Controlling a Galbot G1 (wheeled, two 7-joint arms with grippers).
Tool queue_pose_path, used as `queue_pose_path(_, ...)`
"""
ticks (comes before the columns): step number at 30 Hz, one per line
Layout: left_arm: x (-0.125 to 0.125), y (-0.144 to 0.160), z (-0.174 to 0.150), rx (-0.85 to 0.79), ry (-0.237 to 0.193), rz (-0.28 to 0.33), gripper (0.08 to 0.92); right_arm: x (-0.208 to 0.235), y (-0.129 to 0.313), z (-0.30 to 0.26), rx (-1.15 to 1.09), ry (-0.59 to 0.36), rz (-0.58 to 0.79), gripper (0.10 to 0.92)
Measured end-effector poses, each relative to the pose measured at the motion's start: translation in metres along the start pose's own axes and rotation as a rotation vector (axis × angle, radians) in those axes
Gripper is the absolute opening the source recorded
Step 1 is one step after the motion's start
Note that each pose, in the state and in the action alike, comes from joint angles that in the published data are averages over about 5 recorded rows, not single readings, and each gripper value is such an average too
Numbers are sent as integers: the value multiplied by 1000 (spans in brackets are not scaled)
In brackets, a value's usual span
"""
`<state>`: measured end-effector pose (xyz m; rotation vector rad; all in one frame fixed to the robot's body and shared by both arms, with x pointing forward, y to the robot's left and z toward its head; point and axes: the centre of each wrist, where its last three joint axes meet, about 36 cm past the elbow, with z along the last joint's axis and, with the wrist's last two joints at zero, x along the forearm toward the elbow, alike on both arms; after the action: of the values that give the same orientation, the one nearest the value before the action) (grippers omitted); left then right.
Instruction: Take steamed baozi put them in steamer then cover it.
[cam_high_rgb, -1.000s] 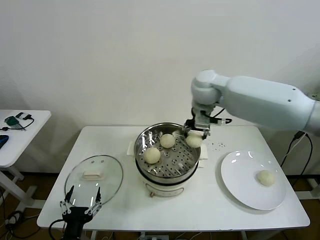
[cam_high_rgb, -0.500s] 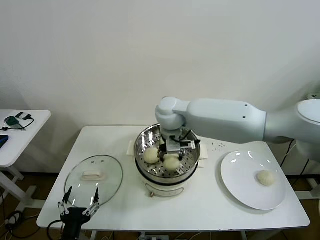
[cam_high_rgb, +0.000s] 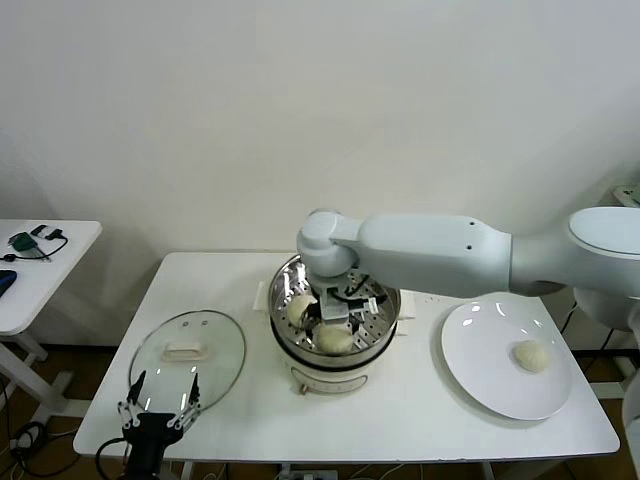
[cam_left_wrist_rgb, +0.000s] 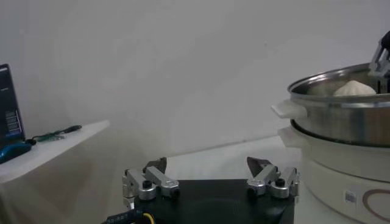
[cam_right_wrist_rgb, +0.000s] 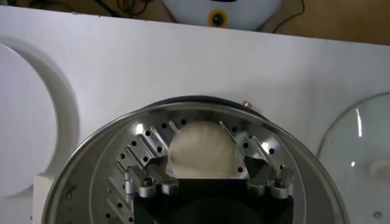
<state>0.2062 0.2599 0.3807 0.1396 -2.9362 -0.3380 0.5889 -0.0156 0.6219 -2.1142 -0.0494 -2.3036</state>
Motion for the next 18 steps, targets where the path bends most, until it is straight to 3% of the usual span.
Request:
queue_pose_path(8, 0, 0, -3, -7, -4, 4, 823, 44, 73, 34, -216, 56, 72, 823)
queue_pose_path(18, 0, -1, -2, -11, -4, 6, 823, 49, 239, 46, -826, 99, 190, 823)
